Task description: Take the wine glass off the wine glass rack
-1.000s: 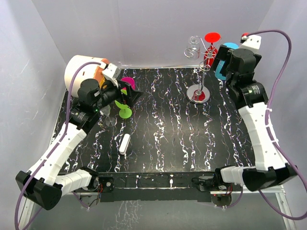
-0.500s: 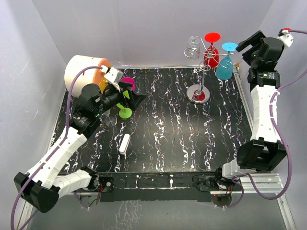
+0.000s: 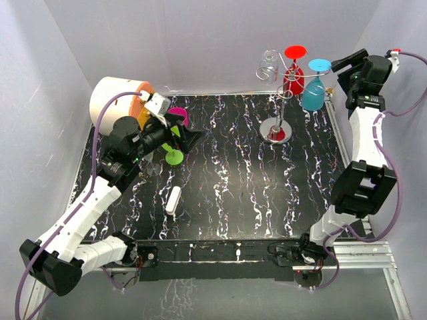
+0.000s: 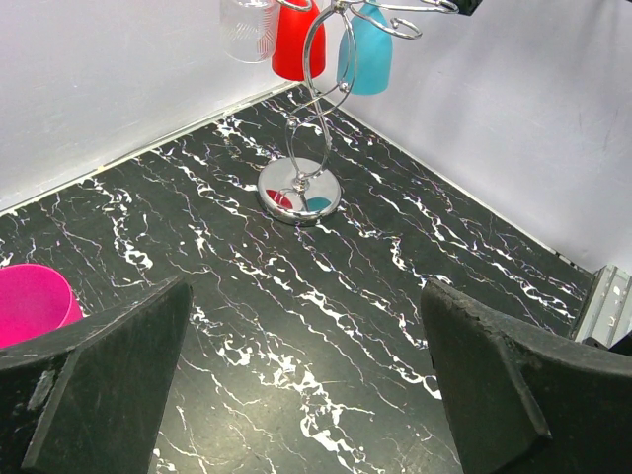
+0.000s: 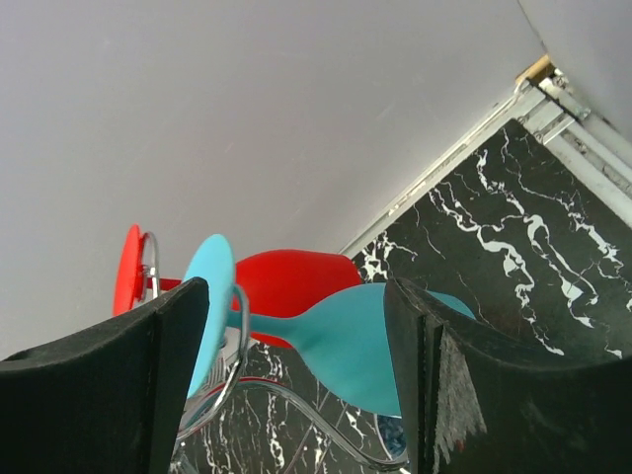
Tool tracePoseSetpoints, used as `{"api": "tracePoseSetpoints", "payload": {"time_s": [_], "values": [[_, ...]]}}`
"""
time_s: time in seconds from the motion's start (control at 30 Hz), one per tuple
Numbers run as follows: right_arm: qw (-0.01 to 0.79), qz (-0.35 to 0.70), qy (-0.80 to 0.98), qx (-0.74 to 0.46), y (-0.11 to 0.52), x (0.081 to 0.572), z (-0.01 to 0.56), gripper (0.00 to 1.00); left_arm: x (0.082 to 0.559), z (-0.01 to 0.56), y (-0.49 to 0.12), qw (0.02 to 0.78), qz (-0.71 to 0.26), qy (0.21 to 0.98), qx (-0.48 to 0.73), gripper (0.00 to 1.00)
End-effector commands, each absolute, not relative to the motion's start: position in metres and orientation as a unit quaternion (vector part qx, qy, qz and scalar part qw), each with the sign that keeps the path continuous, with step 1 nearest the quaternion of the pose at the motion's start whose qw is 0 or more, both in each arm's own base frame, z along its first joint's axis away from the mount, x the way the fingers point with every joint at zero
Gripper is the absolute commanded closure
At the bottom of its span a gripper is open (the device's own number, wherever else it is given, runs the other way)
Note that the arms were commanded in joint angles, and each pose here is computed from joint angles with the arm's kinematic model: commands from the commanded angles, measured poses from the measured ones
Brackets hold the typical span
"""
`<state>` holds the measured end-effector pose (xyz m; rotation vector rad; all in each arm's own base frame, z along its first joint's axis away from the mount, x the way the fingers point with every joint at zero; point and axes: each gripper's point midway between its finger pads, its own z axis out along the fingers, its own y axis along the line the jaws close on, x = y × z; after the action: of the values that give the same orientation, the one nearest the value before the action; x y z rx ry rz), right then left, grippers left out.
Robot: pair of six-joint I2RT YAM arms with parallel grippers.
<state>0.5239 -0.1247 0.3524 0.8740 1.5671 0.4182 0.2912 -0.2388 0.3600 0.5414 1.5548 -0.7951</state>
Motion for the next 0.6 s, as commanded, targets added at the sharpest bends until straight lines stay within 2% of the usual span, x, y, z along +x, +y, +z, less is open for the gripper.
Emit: {"api": "tracePoseSetpoints", "payload": {"time_s": [0.0, 0.27, 0.43, 0.57], "values": [[0.656, 0.213, 0.640, 0.339, -0.120, 0.535, 0.405, 0.31, 0.287, 0.373, -0.240, 0.628, -0.349, 0.653, 0.241, 0.01], [0.642, 0.223, 0.649, 0.342, -0.121, 0.551, 0.392, 0.31, 0.288, 0.372, -0.240, 0.627, -0.348, 0.654, 0.242, 0.01], [0.636, 0.250, 0.650, 0.332, -0.113, 0.559, 0.391, 0.40, 0.287, 0.372, -0.241, 0.626, -0.350, 0.653, 0.243, 0.01], [0.630, 0.269, 0.653, 0.323, -0.108, 0.565, 0.390, 0.52, 0.288, 0.370, -0.242, 0.624, -0.350, 0.655, 0.243, 0.01]]}}
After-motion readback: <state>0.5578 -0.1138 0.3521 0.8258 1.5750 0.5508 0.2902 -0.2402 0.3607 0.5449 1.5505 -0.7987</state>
